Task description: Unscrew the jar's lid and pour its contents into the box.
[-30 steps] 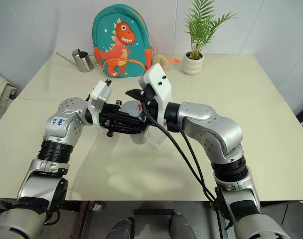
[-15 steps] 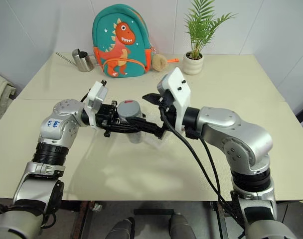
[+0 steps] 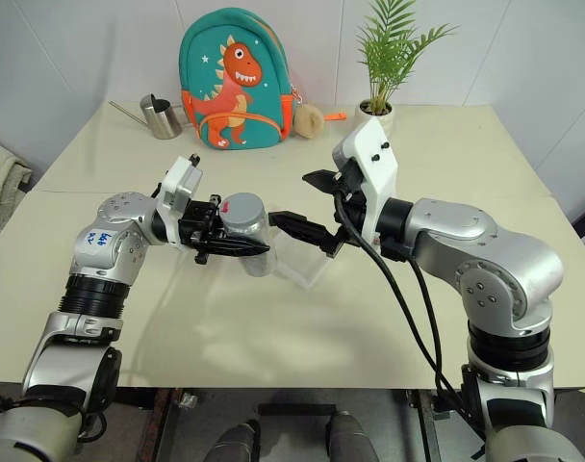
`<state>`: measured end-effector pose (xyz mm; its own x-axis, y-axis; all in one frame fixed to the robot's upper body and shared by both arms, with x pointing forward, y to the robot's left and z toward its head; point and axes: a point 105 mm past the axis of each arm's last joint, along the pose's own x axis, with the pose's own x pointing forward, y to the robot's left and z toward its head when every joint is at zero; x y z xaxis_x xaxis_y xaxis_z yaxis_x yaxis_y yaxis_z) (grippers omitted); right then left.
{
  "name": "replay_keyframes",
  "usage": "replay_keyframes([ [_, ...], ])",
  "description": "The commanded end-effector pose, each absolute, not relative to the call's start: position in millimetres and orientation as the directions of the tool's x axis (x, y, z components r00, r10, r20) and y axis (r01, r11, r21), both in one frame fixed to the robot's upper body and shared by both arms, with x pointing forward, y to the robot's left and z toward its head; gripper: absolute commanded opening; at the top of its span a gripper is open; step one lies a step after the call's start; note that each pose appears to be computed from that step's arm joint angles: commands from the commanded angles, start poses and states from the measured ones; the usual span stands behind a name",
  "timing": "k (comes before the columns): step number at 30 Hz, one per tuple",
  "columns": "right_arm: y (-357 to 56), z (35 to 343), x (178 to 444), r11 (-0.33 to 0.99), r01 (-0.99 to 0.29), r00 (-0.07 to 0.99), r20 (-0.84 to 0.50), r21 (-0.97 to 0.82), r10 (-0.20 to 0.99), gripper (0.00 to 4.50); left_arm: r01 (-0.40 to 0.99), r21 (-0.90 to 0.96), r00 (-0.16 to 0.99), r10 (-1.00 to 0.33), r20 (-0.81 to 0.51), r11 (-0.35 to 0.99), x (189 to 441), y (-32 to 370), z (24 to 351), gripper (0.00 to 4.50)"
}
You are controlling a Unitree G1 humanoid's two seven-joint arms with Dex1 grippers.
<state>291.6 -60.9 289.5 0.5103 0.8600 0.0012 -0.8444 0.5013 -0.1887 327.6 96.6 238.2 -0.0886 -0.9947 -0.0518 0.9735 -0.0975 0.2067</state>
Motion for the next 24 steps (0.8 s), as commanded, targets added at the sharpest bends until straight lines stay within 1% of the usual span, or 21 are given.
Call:
replay_keyframes([
  [1,-59.5,310.5,285.1,0.496,-0.833,0.496,0.066,-0.247,0.866,4.46,0.955,0.268,-0.113,-0.992,-0.056,-0.124,325.6,91.0,251.2,1.93],
  [10,-39.3,320.5,288.0,0.474,-0.851,0.461,0.112,-0.226,0.880,4.46,0.956,0.255,-0.133,-0.989,-0.071,-0.147,325.4,86.4,248.6,1.93],
  [17,-16.7,315.7,286.7,0.414,-0.889,0.402,0.100,-0.197,0.910,4.46,0.950,0.262,-0.149,-0.985,-0.087,-0.167,325.7,82.4,248.3,1.93],
  [24,-8.0,305.4,286.3,0.395,-0.905,0.384,0.095,-0.160,0.919,4.46,0.949,0.271,-0.145,-0.986,-0.084,-0.163,327.0,81.7,249.5,1.93],
])
